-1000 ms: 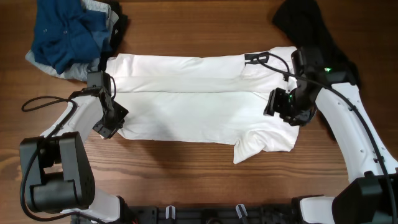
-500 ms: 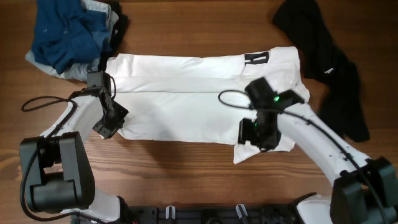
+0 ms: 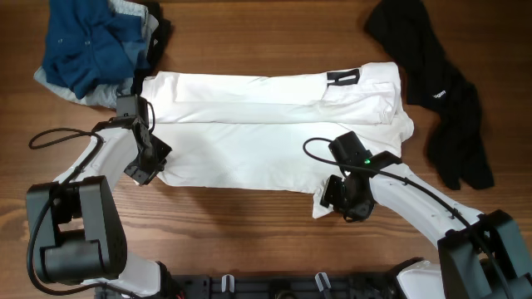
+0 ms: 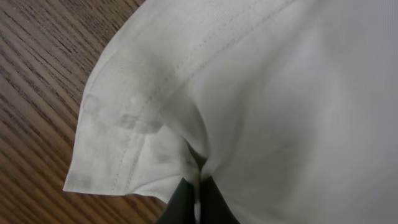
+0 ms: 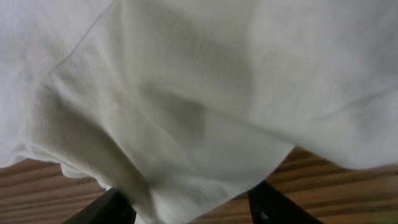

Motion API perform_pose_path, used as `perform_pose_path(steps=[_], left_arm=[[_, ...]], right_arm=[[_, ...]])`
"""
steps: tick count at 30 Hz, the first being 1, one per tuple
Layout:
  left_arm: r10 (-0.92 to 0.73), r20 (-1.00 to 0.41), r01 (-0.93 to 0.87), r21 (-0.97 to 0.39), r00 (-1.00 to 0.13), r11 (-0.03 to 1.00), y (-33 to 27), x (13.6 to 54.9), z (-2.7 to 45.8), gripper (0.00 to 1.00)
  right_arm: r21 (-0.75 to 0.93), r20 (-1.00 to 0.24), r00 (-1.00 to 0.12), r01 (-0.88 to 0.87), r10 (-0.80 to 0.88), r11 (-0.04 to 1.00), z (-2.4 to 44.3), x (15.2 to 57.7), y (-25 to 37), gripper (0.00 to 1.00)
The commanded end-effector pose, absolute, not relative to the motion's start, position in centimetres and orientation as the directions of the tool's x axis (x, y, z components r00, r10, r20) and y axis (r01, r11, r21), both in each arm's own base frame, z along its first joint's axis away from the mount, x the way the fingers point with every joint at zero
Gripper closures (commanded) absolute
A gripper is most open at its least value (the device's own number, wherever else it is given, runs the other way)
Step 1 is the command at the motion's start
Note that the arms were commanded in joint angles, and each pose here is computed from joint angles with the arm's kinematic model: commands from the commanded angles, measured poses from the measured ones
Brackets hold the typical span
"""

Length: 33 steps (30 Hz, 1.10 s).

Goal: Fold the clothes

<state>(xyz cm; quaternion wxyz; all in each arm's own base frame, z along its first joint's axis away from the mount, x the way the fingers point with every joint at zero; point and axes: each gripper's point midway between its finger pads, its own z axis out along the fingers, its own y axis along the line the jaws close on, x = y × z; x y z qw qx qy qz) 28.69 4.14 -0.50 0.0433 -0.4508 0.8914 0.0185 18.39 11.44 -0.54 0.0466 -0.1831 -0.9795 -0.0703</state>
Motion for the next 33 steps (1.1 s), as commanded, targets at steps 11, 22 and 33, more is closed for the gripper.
perform_pose_path(steps=[11, 22, 33], left_arm=[[-0.790, -0.074, -0.794, 0.059, -0.608, 0.605, 4.7, 27.3, 0.9, 0.96], [-0.764, -0.118, -0.770, 0.019, -0.635, 0.638, 4.7, 27.3, 4.0, 0.96], [-0.761, -0.209, -0.767, -0.072, -0.613, 0.638, 5.0, 30.4, 4.5, 0.96]], right_arm=[[0.060, 0.049, -0.875, 0.484, 0.481, 0.873, 2.5, 20.7, 4.7, 0.95], [0.145, -0.145, -0.909, 0.371, 0.391, 0.917, 11.7, 24.4, 1.6, 0.96], [0.195, -0.338, -0.882, 0.276, 0.328, 0.941, 9.7, 33.4, 1.7, 0.96]])
